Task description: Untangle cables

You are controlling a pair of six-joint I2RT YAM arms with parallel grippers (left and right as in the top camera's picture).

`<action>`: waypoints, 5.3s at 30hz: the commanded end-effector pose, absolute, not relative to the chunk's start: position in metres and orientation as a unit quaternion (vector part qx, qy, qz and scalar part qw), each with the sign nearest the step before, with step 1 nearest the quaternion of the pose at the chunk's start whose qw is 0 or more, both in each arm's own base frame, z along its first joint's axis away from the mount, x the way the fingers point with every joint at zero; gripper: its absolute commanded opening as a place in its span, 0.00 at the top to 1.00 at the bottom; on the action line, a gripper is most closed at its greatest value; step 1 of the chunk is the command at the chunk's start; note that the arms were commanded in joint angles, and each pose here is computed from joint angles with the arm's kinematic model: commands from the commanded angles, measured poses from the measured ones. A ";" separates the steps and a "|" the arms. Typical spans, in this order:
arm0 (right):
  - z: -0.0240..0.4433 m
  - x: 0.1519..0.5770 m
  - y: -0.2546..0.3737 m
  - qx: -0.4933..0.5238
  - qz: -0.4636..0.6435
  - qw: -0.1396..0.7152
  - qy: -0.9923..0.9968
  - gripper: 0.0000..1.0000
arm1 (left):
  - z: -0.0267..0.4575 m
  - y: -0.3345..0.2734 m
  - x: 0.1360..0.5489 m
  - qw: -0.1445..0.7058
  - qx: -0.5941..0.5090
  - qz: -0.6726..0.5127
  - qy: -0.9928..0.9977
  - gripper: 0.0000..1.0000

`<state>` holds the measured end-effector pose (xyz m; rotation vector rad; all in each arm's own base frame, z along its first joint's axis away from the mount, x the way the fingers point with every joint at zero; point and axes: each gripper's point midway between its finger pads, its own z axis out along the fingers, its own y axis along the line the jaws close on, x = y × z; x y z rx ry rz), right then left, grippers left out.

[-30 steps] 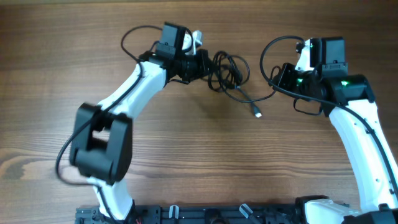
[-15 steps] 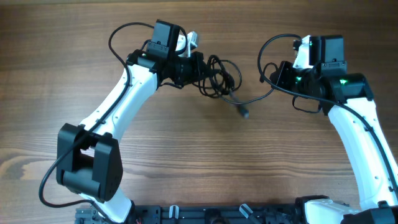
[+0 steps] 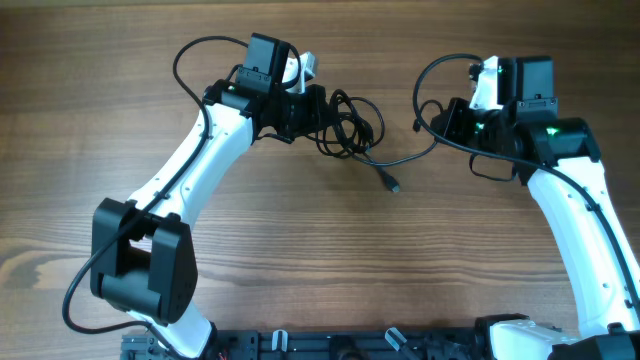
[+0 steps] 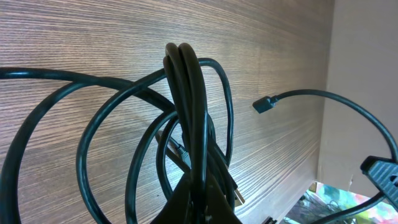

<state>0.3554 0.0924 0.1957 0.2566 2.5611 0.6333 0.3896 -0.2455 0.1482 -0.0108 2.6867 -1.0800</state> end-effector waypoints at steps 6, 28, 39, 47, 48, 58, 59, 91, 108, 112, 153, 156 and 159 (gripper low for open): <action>0.216 0.363 0.110 0.057 0.275 0.263 0.923 0.96 | 0.155 -0.248 0.389 0.128 0.008 -0.379 0.917 0.96; 0.211 0.380 0.172 0.119 0.258 0.289 0.914 0.96 | 0.165 -0.256 0.389 0.115 -0.012 -0.413 0.903 0.96; 0.194 0.368 0.169 0.100 0.242 0.254 0.931 0.75 | 0.189 -0.244 0.429 0.242 0.082 -0.413 0.874 0.96; 0.222 0.375 0.168 -0.031 0.265 0.294 0.918 0.51 | 0.224 -0.257 0.418 0.299 0.233 -0.468 0.798 0.96; 0.234 0.379 0.167 -0.055 0.267 0.311 0.910 0.51 | 0.231 -0.261 0.409 0.302 0.269 -0.485 0.775 0.96; 0.267 0.387 0.171 -0.130 0.270 0.357 0.885 0.60 | 0.264 -0.273 0.365 0.247 0.328 -0.597 0.689 0.96; 0.266 0.387 0.171 -0.132 0.268 0.357 0.885 0.60 | 0.264 -0.273 0.364 0.230 0.310 -0.604 0.697 0.96; 0.203 0.378 0.204 -0.213 0.303 0.263 0.891 0.75 | 0.274 -0.275 0.356 0.108 0.200 -0.656 0.720 0.96; 0.174 0.414 0.208 -0.153 0.231 0.288 0.917 0.85 | 0.275 -0.275 0.355 0.095 0.192 -0.660 0.720 0.96; 0.184 0.419 0.205 -0.143 0.235 0.304 0.912 0.96 | 0.275 -0.275 0.355 0.095 0.192 -0.660 0.720 0.96; 0.258 0.377 0.080 -0.003 0.318 0.301 0.899 0.50 | 0.170 -0.254 0.379 -0.054 -0.300 -0.436 0.847 0.83; 0.251 0.379 0.075 0.013 0.305 0.294 0.906 0.43 | 0.170 -0.267 0.371 -0.119 -0.404 -0.422 0.803 0.48; 0.249 0.380 0.072 0.017 0.296 0.295 0.908 0.38 | 0.177 -0.280 0.374 -0.110 -0.393 -0.438 0.801 0.03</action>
